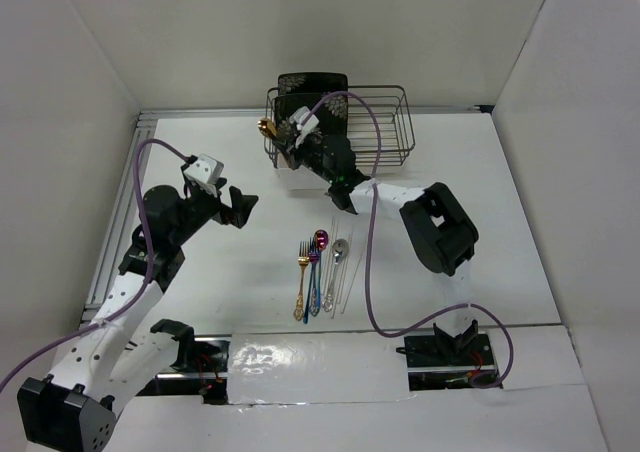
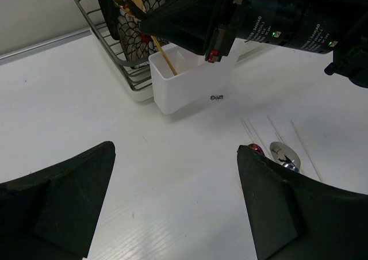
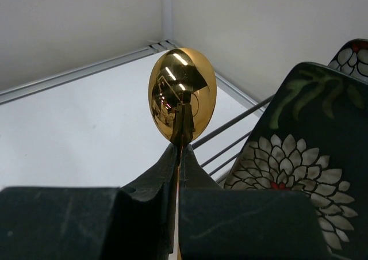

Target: Sort the eating utensils into containers

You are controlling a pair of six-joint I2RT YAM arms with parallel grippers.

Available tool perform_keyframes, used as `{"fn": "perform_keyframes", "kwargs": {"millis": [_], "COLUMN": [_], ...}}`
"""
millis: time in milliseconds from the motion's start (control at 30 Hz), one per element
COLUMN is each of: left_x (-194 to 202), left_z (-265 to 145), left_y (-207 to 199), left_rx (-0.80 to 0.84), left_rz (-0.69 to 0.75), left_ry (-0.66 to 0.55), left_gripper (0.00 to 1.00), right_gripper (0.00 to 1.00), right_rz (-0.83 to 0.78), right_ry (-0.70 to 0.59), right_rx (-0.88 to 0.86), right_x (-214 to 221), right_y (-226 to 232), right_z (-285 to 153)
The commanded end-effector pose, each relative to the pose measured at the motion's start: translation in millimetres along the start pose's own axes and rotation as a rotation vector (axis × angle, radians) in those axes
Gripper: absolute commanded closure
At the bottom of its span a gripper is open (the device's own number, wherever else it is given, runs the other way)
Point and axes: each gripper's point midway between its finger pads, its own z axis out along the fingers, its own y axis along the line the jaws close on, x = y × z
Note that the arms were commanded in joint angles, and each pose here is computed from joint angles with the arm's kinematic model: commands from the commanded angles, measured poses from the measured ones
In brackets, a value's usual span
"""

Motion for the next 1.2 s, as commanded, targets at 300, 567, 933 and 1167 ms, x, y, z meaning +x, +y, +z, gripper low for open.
{"fn": "perform_keyframes", "kwargs": {"millis": [300, 567, 933, 1167], "left_x": [-16.1, -20.0, -16.6, -8.8], "left_z": [-1.3, -1.1, 5.7, 7.8], "left_y": [-4.7, -5.0, -3.4, -9.1], "left_rx": [0.039, 0.045, 0.032, 0.035], "left_rz": [0.061, 0.068, -0.015, -0.182], "left_ry": [-0.051, -0.052, -0.021, 0.034], "left_gripper": [0.00, 0.00, 0.00, 0.00], "right_gripper": [0.52, 0.44, 0.42, 0.40], "right_rz": [0.019, 0.036, 0.155, 0.565], "right_ry": [-0.010, 0.035, 0.095, 0.273], "right_rx": [0.033, 0.062, 0.284, 0.529], "right_x": [-34.9, -31.5, -105.3, -88.4], "right_y": [-7.2, -11.6, -40.7, -33.3], "right_z": [-9.4, -14.5, -71.6, -164.1]}}
